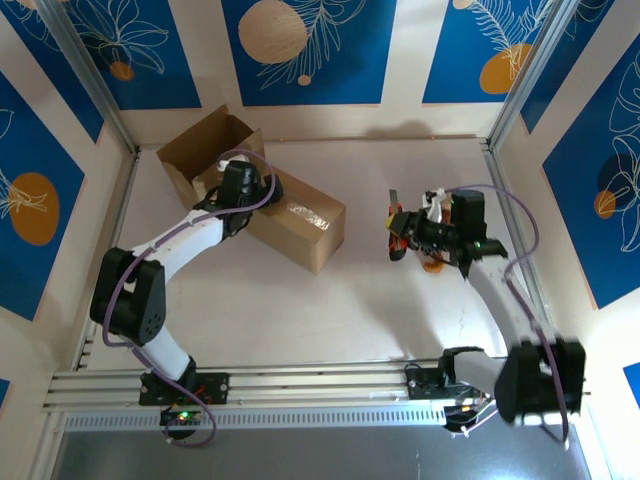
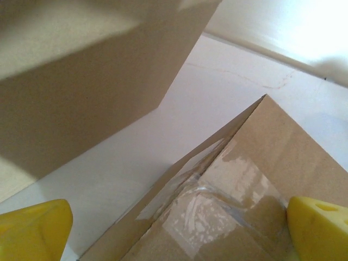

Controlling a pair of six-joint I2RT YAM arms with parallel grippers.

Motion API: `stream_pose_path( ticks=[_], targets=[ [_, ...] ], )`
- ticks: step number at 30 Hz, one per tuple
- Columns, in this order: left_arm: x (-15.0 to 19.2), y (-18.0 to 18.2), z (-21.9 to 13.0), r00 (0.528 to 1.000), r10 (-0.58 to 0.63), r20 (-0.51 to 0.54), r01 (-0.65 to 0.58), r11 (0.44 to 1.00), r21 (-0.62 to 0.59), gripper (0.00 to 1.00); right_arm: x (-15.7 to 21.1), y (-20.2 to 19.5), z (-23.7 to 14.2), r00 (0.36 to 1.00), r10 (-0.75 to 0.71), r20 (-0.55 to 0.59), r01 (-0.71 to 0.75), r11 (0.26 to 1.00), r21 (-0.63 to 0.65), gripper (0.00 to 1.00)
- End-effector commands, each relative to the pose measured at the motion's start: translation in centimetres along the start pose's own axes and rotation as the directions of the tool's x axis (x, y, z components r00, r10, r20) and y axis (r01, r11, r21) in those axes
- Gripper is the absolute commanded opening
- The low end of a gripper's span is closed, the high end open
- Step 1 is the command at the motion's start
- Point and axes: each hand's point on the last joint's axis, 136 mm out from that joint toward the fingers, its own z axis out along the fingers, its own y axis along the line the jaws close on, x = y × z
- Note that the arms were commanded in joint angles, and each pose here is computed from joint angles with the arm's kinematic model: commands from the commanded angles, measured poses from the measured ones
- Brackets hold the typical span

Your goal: Unpack the express box

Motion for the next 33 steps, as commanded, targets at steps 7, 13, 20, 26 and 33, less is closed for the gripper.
stream_pose_path(
  ticks=[7,13,20,26,33],
  targets=[
    [-3.6,-1.1,-7.1,0.986,0.163,-0.016,-0.163,0.987,0.014,1.0,-2.8,-10.6,8.8,0.989,-0.039,-0.143,0.081,0.95,0.301,0.0],
    [-4.8,-0.9,-11.9,0.986,0.166,0.032,-0.167,0.985,0.042,1.0,-1.3,-13.6,11.1,0.986,0.002,-0.169,0.077,0.886,0.458,0.0],
    [-2.8,0.4,-14.9,0.981,0.184,-0.064,-0.182,0.983,0.037,1.0,0.8,-15.8,11.1,0.974,0.192,-0.119,-0.092,0.819,0.566,0.0],
    [-0.8,1.9,-16.3,0.978,0.18,-0.109,-0.179,0.984,0.023,1.0,4.3,-18.2,9.9,0.922,0.385,-0.038,-0.259,0.688,0.678,0.03],
    [1.4,3.0,-16.7,0.972,0.179,-0.154,-0.177,0.984,0.026,1.0,6.9,-20.2,8.1,0.867,0.492,0.086,-0.402,0.585,0.704,0.18]
  ],
)
